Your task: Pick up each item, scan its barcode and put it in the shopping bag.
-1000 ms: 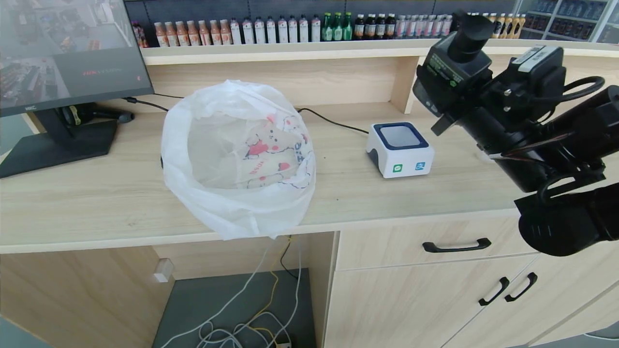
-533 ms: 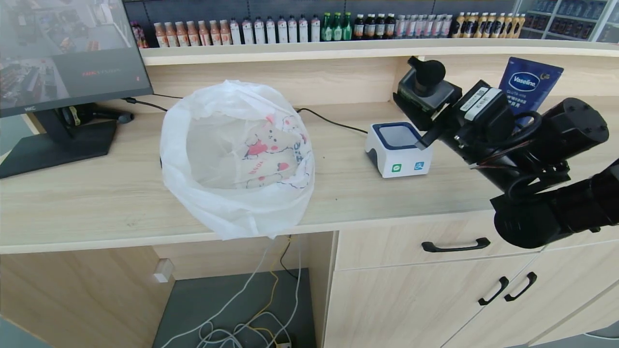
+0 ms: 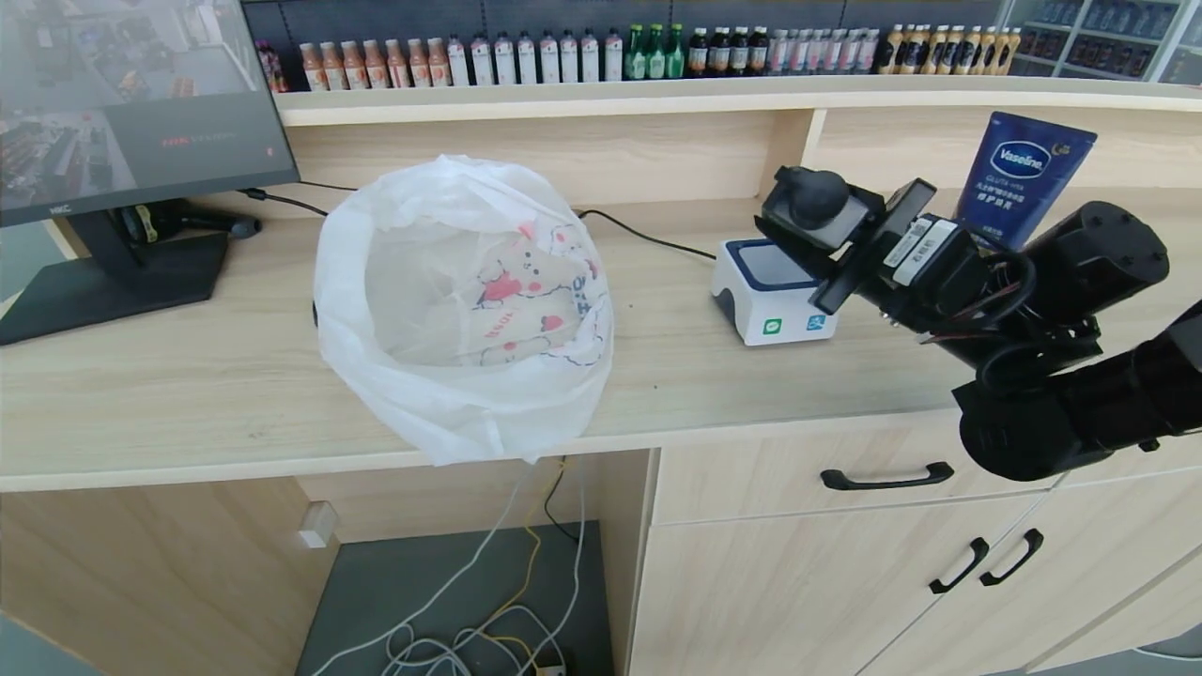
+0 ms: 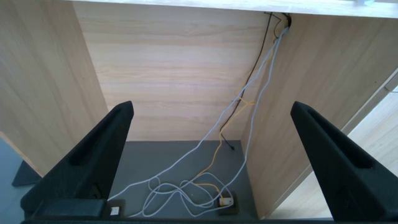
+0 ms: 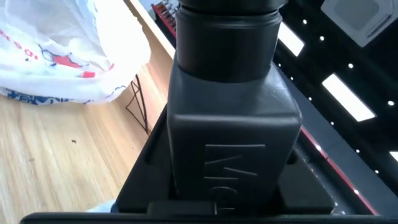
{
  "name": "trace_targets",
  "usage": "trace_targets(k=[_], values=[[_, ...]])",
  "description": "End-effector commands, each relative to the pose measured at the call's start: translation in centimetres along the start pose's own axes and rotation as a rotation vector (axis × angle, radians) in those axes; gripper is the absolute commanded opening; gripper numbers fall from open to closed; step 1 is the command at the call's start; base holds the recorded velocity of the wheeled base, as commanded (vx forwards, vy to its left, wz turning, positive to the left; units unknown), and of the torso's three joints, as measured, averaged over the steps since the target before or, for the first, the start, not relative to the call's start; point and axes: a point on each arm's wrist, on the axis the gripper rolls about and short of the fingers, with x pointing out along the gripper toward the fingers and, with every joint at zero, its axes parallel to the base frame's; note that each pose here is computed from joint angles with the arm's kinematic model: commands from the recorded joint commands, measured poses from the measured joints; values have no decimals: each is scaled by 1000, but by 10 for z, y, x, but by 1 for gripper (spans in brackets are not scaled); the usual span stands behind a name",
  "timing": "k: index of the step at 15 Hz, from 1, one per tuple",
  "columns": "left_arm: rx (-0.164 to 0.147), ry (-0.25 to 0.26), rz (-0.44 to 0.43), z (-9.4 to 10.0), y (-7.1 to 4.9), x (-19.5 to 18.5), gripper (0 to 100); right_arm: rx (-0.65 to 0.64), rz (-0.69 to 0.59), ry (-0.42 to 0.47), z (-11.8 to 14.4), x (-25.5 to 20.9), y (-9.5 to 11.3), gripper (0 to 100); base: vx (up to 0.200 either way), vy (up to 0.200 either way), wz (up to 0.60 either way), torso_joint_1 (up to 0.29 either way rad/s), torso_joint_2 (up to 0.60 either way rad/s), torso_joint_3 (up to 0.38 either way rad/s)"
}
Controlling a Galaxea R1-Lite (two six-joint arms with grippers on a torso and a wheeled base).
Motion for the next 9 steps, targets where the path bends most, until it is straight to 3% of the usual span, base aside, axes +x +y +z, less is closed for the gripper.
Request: trace_targets(k=[1, 5, 9], values=[[0, -1, 1, 0, 0, 0, 100, -16, 24, 6, -7, -7, -1, 0, 0, 0, 0, 0, 0, 0], [0, -1, 1, 0, 0, 0, 100, -34, 48, 24, -28, -17, -1, 0, 0, 0, 0, 0, 0, 0], [0, -1, 1, 0, 0, 0, 100, -25, 54, 21, -30, -13, 6, 0, 0, 0, 0, 0, 0, 0]])
